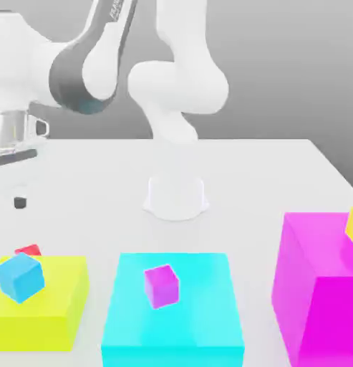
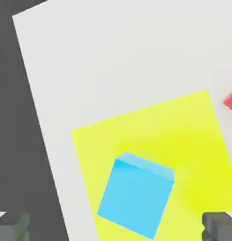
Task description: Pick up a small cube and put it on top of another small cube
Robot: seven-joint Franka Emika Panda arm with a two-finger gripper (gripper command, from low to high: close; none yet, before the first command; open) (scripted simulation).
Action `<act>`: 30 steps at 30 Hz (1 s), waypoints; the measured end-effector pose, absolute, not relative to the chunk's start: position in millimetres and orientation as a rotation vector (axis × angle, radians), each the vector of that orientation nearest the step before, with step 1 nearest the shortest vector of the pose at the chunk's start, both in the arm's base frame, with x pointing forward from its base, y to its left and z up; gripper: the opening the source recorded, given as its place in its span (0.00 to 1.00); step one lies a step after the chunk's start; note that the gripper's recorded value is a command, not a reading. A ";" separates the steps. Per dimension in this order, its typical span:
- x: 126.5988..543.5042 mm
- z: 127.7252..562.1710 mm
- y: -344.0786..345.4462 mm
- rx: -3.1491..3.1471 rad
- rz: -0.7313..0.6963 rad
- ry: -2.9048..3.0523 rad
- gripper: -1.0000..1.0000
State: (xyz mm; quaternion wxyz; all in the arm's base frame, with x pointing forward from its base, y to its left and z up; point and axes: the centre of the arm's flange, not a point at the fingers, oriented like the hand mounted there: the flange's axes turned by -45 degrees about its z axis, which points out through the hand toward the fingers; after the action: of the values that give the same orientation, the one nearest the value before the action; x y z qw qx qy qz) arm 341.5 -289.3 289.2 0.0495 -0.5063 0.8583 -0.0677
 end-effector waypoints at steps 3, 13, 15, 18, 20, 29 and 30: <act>307.2 249.7 -307.5 -1.264 -0.122 2.802 0.50; 258.1 137.6 -317.1 -0.838 -0.003 3.029 0.50; 257.7 129.9 -316.5 -0.837 -0.001 3.030 0.00; 257.8 130.0 -316.7 -0.837 -0.004 3.029 0.00; 257.6 126.2 -316.4 -0.836 -0.005 3.029 0.00; 276.9 208.9 -319.9 -0.995 -0.044 2.962 0.00; 290.1 220.0 -316.7 -1.101 -0.063 2.916 0.00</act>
State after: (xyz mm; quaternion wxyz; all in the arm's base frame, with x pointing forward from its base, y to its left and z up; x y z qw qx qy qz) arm 290.1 -316.7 220.0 0.0118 -0.3531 0.9353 -0.0201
